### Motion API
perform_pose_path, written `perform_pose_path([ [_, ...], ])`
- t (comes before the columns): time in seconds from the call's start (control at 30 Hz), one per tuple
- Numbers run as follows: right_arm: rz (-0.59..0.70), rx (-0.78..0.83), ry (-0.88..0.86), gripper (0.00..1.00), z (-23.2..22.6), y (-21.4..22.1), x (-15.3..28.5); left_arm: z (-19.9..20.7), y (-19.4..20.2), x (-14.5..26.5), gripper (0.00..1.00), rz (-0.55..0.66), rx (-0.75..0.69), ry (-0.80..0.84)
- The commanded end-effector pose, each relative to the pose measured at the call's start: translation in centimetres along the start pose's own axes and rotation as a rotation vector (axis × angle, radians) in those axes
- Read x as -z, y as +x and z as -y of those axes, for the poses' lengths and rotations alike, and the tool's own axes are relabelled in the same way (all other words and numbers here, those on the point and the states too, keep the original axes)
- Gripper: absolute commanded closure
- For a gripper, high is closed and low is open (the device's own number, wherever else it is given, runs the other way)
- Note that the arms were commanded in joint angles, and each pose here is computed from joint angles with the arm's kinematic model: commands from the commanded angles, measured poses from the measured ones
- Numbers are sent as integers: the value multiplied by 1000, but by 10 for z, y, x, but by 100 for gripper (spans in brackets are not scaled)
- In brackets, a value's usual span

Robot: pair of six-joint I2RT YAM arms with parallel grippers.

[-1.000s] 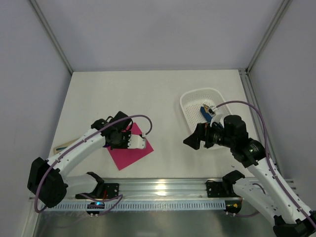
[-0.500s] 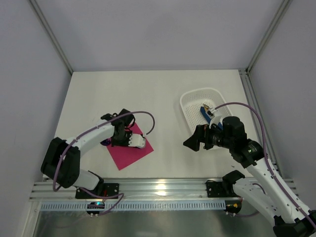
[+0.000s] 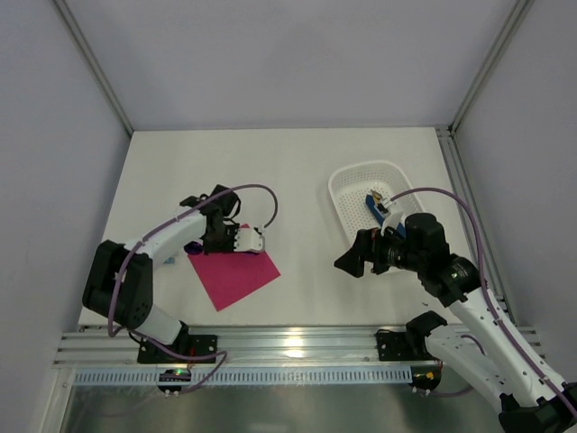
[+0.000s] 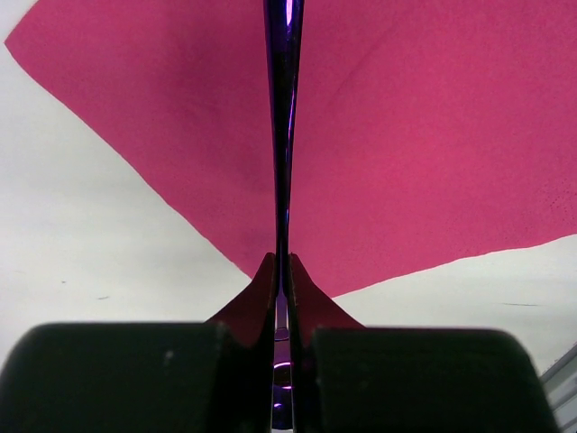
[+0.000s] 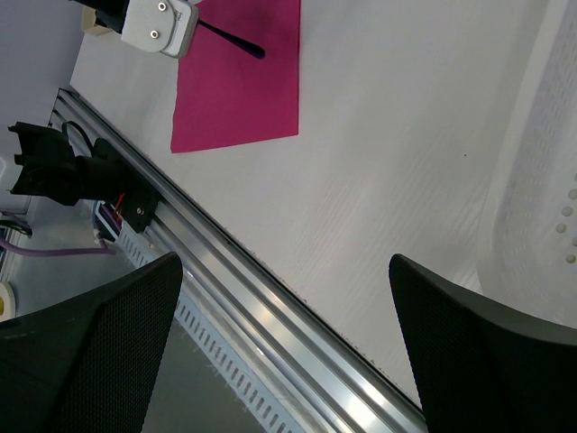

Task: Place the utensils on the paper napkin and roll it up
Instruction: Place the utensils on the napkin.

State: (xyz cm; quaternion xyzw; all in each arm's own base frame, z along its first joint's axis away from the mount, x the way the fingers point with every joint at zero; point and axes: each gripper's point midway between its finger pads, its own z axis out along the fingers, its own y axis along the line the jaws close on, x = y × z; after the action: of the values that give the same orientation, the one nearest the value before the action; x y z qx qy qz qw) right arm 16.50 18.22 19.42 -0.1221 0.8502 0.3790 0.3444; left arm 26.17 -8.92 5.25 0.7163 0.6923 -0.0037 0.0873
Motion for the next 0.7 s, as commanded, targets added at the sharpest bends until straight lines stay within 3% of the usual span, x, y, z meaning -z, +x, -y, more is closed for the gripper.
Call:
perform_pose_path([
  [0.0, 23, 31, -41, 1, -9, -9, 0, 3, 1, 9, 100, 21, -16, -30],
  [0.3, 26, 37, -45, 1, -11, -10, 1, 21, 16, -4, 100, -13, -32, -33],
  [0.67, 30, 43, -33, 1, -10, -11, 3, 8, 12, -10, 100, -21, -34, -12],
])
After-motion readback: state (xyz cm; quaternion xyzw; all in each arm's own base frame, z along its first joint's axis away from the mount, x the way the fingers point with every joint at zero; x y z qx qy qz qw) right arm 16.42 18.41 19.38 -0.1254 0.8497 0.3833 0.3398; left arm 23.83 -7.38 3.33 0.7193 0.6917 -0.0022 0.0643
